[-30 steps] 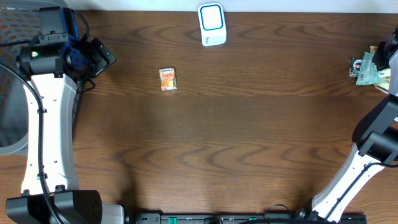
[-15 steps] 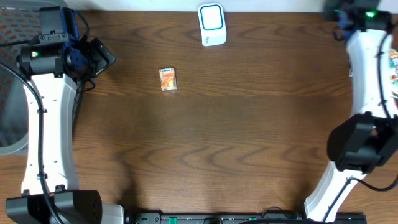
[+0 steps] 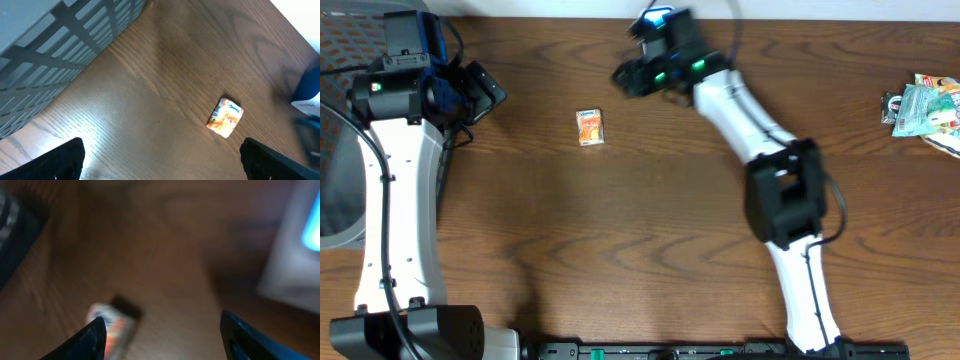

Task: Scan the item barcode
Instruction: 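Move the right gripper down onto the orange Kleenex pack and grasp it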

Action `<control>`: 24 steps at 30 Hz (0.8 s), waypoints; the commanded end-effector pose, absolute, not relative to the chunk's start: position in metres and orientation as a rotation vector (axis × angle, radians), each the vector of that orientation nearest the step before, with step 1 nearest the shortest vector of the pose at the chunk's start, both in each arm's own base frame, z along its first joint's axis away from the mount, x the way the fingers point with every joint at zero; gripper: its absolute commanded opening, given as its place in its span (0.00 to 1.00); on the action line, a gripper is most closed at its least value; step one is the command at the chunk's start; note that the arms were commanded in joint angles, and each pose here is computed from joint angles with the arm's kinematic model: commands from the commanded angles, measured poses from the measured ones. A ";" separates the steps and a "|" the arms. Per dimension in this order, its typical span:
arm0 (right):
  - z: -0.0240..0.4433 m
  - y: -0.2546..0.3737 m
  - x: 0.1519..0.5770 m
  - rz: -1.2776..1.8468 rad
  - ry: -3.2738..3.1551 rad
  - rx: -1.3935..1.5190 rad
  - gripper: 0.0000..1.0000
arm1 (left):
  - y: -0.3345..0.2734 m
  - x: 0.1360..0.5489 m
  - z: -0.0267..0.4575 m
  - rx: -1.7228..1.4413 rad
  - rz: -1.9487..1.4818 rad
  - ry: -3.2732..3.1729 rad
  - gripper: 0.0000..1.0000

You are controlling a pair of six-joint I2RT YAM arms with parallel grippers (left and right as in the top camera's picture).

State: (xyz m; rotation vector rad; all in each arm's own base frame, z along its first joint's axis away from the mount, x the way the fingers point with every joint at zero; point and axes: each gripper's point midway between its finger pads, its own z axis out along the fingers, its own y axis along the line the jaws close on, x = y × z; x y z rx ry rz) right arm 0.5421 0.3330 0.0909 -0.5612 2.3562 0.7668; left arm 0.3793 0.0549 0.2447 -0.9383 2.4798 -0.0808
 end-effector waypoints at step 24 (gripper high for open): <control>-0.006 0.304 0.498 0.192 2.706 -0.377 0.53 | 0.057 0.378 0.247 -0.948 -0.075 2.469 0.98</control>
